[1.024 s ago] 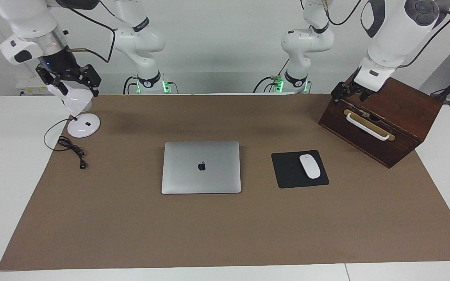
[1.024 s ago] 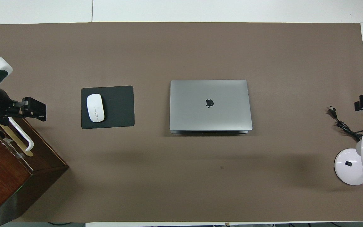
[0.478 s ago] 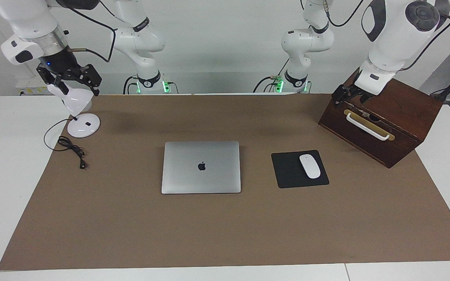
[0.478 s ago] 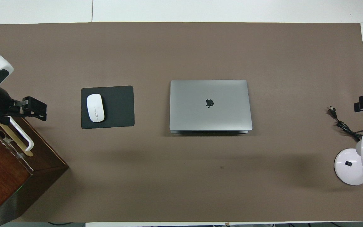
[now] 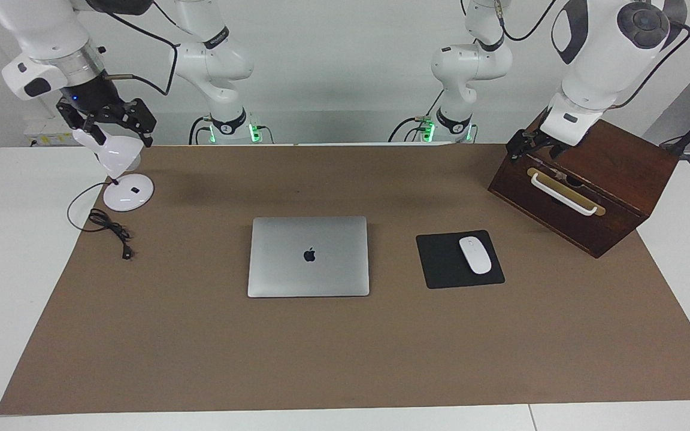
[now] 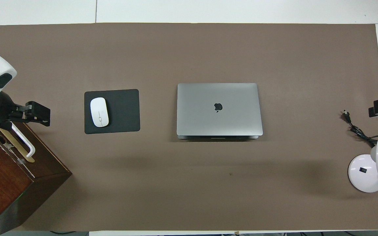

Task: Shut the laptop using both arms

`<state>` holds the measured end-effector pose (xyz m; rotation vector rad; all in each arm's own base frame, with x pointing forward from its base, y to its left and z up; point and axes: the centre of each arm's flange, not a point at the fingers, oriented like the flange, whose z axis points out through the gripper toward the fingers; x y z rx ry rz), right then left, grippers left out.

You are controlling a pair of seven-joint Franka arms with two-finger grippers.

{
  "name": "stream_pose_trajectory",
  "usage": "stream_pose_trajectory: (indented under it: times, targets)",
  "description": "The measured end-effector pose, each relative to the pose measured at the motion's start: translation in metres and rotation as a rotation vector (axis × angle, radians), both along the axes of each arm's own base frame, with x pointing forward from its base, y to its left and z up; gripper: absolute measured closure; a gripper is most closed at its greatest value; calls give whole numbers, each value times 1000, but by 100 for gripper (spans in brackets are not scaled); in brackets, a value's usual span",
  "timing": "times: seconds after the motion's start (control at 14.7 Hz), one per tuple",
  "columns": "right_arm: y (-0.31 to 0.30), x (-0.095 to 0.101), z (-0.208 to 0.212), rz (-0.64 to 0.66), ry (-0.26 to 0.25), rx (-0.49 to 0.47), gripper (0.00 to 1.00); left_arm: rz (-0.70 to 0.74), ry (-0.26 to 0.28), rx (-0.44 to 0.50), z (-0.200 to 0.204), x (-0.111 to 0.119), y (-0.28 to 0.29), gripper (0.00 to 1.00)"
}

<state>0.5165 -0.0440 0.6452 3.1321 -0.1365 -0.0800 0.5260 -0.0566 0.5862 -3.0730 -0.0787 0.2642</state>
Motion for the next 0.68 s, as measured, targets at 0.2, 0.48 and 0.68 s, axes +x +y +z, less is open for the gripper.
stream_pose_trajectory:
  times: [0.2, 0.48, 0.68]
  targets:
    - [0, 0, 0, 0, 0, 0, 0, 0, -7, 0, 4, -2, 0, 0]
    - [0, 0, 0, 0, 1, 0, 0, 3, -37, -2, 11, -2, 1, 0]
    - [0, 0, 0, 0, 1, 0, 0, 6, -69, -18, 19, -3, 1, 0]
